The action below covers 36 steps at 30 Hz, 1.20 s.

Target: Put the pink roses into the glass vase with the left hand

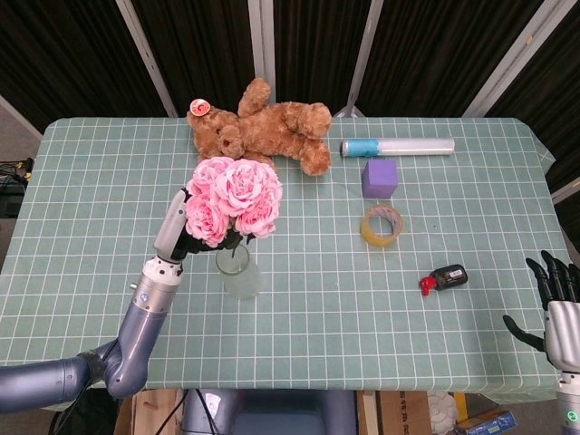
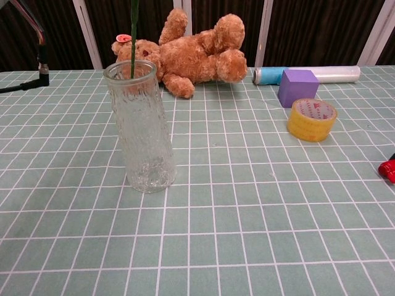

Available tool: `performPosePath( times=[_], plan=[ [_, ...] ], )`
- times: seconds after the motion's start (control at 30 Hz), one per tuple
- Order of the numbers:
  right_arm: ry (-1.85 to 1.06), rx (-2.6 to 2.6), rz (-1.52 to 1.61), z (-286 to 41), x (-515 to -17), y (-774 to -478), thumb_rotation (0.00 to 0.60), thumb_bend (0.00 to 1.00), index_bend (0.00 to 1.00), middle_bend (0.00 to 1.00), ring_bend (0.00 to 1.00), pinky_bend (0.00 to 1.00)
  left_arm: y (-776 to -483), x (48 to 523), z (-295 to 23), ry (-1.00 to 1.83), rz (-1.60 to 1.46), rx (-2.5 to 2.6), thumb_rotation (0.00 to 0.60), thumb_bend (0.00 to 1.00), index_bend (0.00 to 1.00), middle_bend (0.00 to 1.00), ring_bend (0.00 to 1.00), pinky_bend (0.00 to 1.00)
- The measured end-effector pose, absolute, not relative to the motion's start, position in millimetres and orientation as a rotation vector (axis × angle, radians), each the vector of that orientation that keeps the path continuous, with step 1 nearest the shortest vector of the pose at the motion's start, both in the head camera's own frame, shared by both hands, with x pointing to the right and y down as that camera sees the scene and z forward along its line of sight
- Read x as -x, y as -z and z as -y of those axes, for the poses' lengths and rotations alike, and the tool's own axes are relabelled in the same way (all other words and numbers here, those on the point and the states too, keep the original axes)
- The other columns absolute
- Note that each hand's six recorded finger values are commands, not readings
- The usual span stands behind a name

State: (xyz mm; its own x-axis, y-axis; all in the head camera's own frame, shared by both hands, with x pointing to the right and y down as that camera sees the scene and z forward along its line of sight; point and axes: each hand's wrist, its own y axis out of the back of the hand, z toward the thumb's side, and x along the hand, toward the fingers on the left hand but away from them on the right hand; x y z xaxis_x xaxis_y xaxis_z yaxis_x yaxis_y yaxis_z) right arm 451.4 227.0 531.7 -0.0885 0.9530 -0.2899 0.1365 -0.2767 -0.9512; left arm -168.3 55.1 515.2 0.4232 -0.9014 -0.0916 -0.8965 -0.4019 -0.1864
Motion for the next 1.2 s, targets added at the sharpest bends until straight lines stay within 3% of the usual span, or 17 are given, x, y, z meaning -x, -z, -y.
performPosePath(
  times=[0.6, 0.83, 1.2],
  plan=[
    [-1.42, 1.459, 1.263, -229, -450, -524, 0.6, 0.2, 0.14, 0.06, 0.06, 0.0, -557, 189, -83, 0.133, -1.518, 2.466, 0.6, 0.45, 0.47, 0.47, 0.33, 0.48],
    [-1.406, 1.456, 1.273, -229, -449, -521, 0.6, 0.2, 0.14, 0.06, 0.06, 0.0, -574, 192, -90, 0.178, -1.503, 2.493, 0.6, 0.4, 0.46, 0.45, 0.31, 0.46],
    [-1.396, 1.45, 1.288, -229, -451, -518, 0.6, 0.2, 0.14, 0.06, 0.06, 0.0, -592, 197, -98, 0.288, -1.404, 2.566, 0.6, 0.23, 0.22, 0.21, 0.1, 0.25]
  ],
)
